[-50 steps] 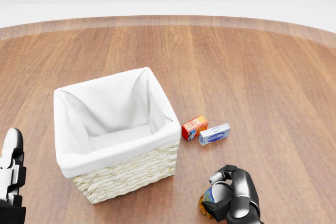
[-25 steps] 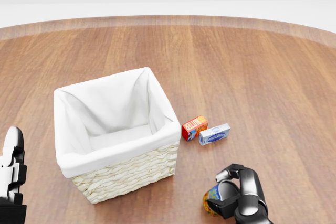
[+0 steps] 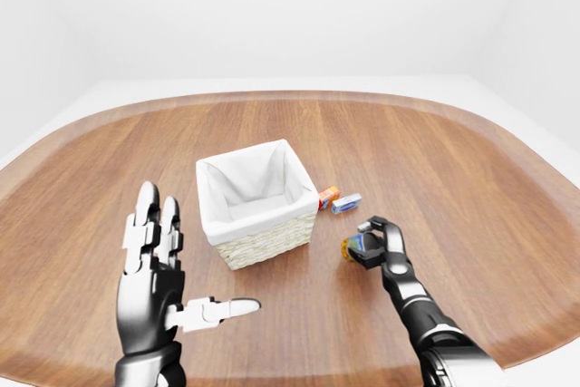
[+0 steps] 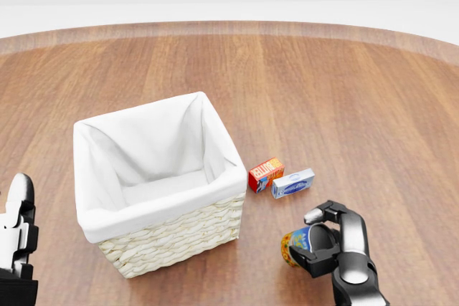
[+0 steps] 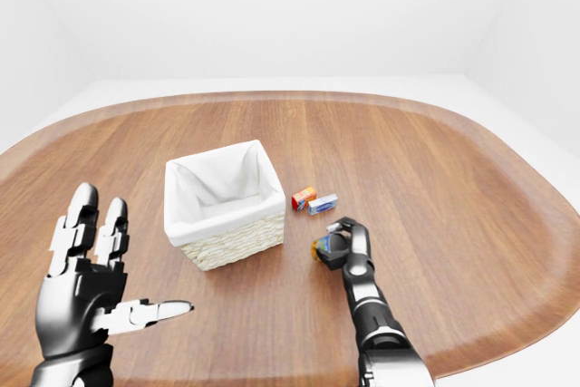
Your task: Pick up the alphabet soup and put it in the basket.
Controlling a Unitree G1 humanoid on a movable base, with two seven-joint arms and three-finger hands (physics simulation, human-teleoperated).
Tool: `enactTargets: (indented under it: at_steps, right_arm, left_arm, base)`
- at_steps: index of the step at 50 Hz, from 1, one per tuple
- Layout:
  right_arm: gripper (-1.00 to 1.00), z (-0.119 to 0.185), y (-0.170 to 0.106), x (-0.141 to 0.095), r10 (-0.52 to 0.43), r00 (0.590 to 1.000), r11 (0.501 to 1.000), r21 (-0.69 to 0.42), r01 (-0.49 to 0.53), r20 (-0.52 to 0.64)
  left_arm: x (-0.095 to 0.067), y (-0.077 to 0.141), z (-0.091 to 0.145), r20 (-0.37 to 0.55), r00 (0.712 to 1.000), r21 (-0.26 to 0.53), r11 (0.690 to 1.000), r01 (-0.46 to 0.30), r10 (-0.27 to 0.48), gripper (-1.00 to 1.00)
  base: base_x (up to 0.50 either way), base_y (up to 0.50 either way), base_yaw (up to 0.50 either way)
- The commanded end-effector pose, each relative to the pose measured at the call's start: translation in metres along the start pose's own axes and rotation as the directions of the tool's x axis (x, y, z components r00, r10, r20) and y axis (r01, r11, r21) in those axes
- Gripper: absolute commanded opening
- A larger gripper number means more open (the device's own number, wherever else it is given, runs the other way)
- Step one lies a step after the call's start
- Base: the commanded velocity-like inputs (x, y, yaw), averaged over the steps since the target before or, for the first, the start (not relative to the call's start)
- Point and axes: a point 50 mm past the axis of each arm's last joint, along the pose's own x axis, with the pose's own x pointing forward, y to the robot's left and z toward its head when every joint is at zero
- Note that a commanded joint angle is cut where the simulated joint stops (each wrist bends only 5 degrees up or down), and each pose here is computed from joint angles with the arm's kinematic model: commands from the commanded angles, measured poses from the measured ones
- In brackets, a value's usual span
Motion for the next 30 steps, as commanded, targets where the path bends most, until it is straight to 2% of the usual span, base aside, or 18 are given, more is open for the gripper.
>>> enactTargets:
  at_steps: [1, 8, 16, 30]
  right_arm:
    - [-1.0, 0.028, -0.01, -0.005, -0.019, 0.987, 0.996, 0.089, 0.005, 0.161]
    - [-1.0, 0.055, -0.02, -0.019, -0.042, 0.949, 0.989, 0.147, -0.005, 0.314]
    - [-1.0, 0.076, -0.03, -0.031, -0.074, 0.904, 0.982, 0.189, -0.008, 0.422]
    - [-1.0, 0.106, -0.04, -0.036, -0.104, 0.878, 0.979, 0.201, 0.008, 0.467]
  left_arm:
    - [0.0, -0.001, -0.001, -0.006, 1.0, 0.0, 1.0, 0.003, -0.003, 1.0]
    - [-0.001, 0.0, 0.0, -0.004, 1.0, -0.001, 1.0, 0.002, -0.002, 1.0]
    - [-0.001, -0.001, 0.0, -0.005, 1.0, 0.0, 1.0, 0.005, -0.005, 1.0]
    - [-0.001, -0.001, 0.0, -0.004, 1.0, -0.003, 1.0, 0.007, -0.007, 1.0]
  base:
    - [0.0, 0.0, 0.0]
    - [0.0, 0.0, 0.0]
    - [0.0, 0.0, 0.0]
    - [0.0, 0.0, 0.0]
